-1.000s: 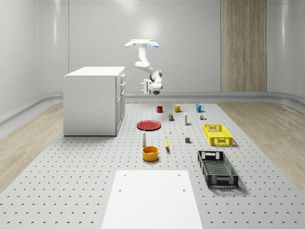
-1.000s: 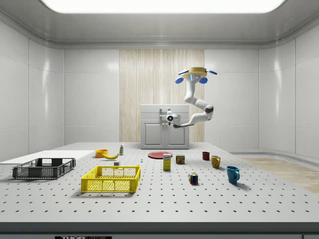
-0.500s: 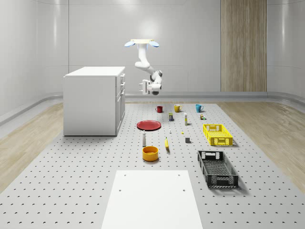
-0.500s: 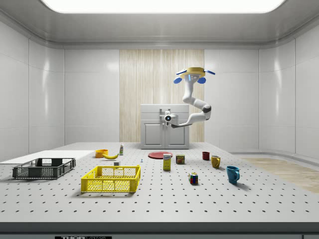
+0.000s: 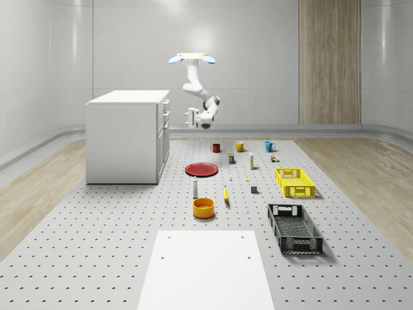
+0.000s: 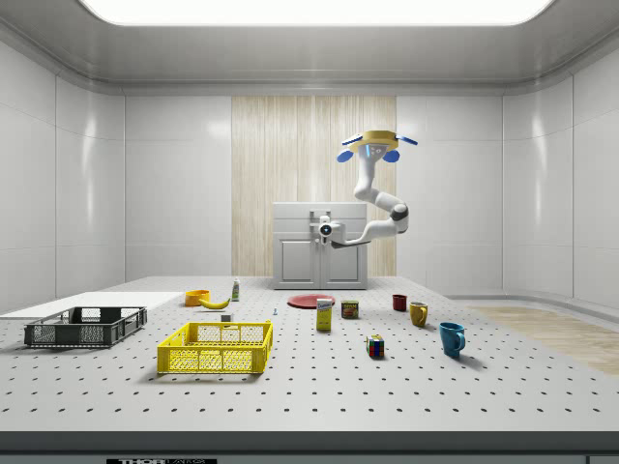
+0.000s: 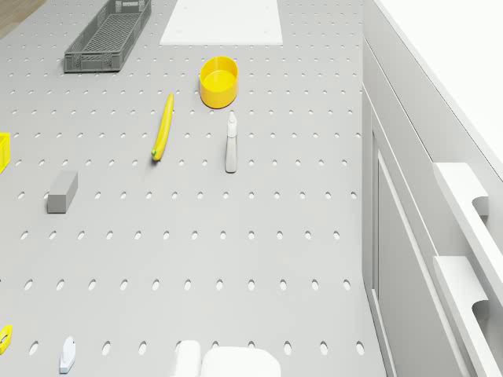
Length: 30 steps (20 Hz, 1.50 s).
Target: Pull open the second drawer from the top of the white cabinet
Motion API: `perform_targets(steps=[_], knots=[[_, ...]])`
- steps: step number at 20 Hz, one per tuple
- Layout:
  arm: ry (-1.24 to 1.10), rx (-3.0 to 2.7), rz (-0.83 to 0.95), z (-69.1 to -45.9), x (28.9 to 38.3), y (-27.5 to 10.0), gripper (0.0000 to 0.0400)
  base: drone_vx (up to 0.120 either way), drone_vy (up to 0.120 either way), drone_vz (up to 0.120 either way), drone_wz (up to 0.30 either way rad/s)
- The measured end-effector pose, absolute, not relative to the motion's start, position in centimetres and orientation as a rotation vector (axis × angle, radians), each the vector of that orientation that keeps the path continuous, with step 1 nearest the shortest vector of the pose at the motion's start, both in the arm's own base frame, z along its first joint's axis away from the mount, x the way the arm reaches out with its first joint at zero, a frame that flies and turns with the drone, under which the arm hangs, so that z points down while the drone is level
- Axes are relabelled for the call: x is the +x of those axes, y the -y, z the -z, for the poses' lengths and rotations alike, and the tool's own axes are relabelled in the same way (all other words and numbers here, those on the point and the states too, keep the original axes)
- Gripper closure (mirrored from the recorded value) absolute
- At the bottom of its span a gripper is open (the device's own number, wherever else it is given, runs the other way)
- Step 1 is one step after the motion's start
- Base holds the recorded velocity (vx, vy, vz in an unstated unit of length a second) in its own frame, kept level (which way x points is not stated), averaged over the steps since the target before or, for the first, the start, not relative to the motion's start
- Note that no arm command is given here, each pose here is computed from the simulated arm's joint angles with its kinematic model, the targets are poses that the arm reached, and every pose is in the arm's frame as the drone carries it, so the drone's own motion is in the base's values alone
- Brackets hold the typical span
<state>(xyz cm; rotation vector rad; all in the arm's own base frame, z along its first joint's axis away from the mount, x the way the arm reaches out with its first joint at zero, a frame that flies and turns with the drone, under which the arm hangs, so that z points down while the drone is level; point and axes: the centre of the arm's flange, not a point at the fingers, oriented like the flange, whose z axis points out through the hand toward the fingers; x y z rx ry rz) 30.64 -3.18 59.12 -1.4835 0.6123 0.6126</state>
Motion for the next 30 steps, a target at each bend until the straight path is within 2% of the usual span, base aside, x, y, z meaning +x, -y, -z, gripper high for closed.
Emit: perform_targets(steps=[6, 14, 30], knots=[[-0.612, -1.483, -0.613, -58.4, 30.65, 1.3, 0.01, 0.0, 0.0, 0.0, 0.0], [-0.612, -1.483, -0.613, -57.2, 30.66, 0.5, 0.01, 0.0, 0.0, 0.0, 0.0], [-0.612, -1.483, -0.613, -56.2, 30.65, -3.6, 0.01, 0.0, 0.0, 0.0, 0.0]])
